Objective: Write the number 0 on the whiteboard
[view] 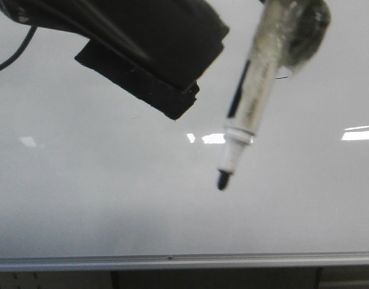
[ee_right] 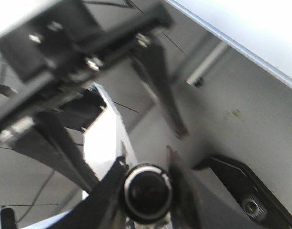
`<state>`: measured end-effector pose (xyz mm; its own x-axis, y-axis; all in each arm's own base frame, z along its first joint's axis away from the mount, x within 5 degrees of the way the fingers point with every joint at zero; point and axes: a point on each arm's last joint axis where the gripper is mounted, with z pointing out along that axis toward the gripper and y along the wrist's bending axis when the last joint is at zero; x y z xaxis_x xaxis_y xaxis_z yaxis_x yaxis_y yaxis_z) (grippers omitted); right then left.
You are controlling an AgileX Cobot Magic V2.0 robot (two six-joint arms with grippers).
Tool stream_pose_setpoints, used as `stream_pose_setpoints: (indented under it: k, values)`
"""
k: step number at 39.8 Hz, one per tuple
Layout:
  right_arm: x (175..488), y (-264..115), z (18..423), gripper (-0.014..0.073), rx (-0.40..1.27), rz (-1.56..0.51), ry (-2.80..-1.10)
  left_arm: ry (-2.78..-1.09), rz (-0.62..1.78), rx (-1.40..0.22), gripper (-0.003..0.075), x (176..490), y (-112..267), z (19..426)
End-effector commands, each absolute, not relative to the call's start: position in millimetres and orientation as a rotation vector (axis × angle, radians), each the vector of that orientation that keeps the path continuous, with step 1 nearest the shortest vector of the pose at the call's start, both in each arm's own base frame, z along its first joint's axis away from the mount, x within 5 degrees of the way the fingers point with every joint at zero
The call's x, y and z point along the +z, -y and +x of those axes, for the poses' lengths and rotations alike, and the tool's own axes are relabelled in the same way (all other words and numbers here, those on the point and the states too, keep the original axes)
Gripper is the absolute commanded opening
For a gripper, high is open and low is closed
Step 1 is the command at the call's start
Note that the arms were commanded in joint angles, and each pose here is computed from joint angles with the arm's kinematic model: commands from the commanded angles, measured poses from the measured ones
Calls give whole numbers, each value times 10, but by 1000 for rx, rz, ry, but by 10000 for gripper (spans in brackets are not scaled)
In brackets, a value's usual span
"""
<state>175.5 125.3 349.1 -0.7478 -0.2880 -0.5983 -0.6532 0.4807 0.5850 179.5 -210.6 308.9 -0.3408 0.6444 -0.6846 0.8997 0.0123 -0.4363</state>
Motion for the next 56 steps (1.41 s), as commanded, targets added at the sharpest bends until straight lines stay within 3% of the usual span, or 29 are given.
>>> stream_pose_setpoints:
  k: [1, 12, 15, 34, 41, 47, 51, 56]
  values:
    - [3678, -1294, 1718, -59, 1284, -778, -2173, -1875, 1573, -1383, 566, 3347, 2128, 1683]
    - [3695, -1301, 1722, -59, 1301, -767, -2155, -1854, 1523, -1445, 563, 3392, 2151, 1678]
    - [3702, -1304, 1723, -59, 1306, -765, -2146, -1853, 1525, -1445, 521, 3392, 2153, 1675]
    - [3740, -1318, 1742, -59, 1325, -747, -2093, -1849, 1598, -1419, -21, 3362, 2196, 1602]
    - [3742, -1316, 1752, -22, 1316, -740, -2089, -1859, 1624, -1386, -20, 3339, 2184, 1605]
    - [3743, -1316, 1758, 211, 1307, -743, -2081, -1882, 1664, -1316, -20, 3294, 2161, 1619]
    - [3771, -1303, 1755, 342, 1254, -770, -2029, -1958, 1670, -1182, -20, 3222, 2125, 1678]
    - [3855, -1241, 1741, 335, 1114, -751, -1951, -2170, 1492, -916, -20, 3115, 2017, 1897]
